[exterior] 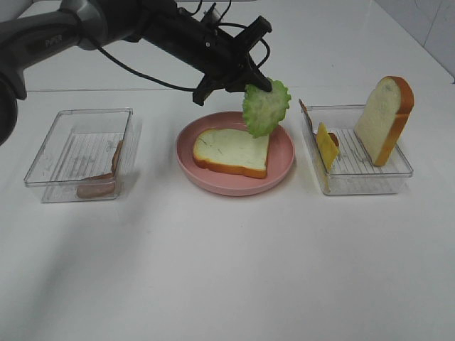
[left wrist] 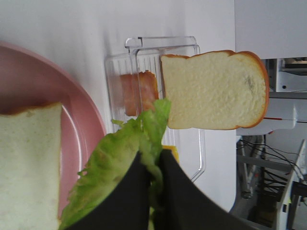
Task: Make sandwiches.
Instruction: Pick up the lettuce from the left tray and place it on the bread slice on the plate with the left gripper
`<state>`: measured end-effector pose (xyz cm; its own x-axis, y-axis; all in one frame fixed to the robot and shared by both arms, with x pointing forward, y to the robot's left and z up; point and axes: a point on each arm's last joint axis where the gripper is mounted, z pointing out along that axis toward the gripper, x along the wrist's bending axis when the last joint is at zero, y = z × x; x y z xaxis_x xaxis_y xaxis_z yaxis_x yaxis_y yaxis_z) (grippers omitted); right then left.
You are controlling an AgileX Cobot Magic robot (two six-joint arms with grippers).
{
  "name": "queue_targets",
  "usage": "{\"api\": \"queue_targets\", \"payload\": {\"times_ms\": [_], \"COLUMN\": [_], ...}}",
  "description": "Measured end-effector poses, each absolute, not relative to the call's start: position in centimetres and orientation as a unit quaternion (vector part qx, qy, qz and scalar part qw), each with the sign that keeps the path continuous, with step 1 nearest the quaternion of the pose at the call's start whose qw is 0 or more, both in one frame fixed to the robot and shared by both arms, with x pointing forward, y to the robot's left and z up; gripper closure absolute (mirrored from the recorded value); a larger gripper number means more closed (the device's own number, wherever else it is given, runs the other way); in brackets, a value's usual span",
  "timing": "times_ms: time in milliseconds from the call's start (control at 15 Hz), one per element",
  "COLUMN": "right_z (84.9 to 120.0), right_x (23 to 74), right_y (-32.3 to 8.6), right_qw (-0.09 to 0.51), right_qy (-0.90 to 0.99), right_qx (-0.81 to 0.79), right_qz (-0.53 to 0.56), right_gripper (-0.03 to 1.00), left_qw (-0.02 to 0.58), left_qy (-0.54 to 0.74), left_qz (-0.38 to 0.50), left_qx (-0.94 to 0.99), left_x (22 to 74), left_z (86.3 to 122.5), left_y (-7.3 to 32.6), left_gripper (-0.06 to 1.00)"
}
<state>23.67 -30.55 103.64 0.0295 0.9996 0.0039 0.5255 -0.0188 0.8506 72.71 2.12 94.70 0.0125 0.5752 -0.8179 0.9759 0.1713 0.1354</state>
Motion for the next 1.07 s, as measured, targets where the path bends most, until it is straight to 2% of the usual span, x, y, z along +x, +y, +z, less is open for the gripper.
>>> {"api": "queue_targets", "payload": {"times_ms": [200,400,933,1000,1067], "right_z": [103.6,103.6,103.6,103.6,103.6], "right_x": [23.7,23.7,23.7,23.7,23.7], "right_y": [-30.5,-30.5,-30.5,-30.5,-30.5], "right_qw": [0.348,0.348,0.348,0.348,0.348], "right_qy": [0.608,0.608,0.608,0.608,0.608], "right_qx": [0.627,0.627,0.627,0.627,0.627], "right_qz": [0.340,0.340,0.340,0.340,0.340], "right_gripper": [-0.01,-0.01,-0.01,-0.01,-0.01], "left_qw": [0.385,0.348,0.297,0.287,0.283], "left_qy": [0.663,0.692,0.695,0.692,0.690], "left_qz": [-0.281,-0.292,-0.190,-0.170,-0.158], "left_qx": [0.577,0.560,0.627,0.640,0.647], "left_x": [72.7,73.2,73.8,73.8,73.9], "left_z": [92.8,90.6,89.0,88.8,88.7], "left_y": [1.8,3.1,5.5,5.8,6.0], "left_gripper": [0.94,0.94,0.93,0.91,0.84]}}
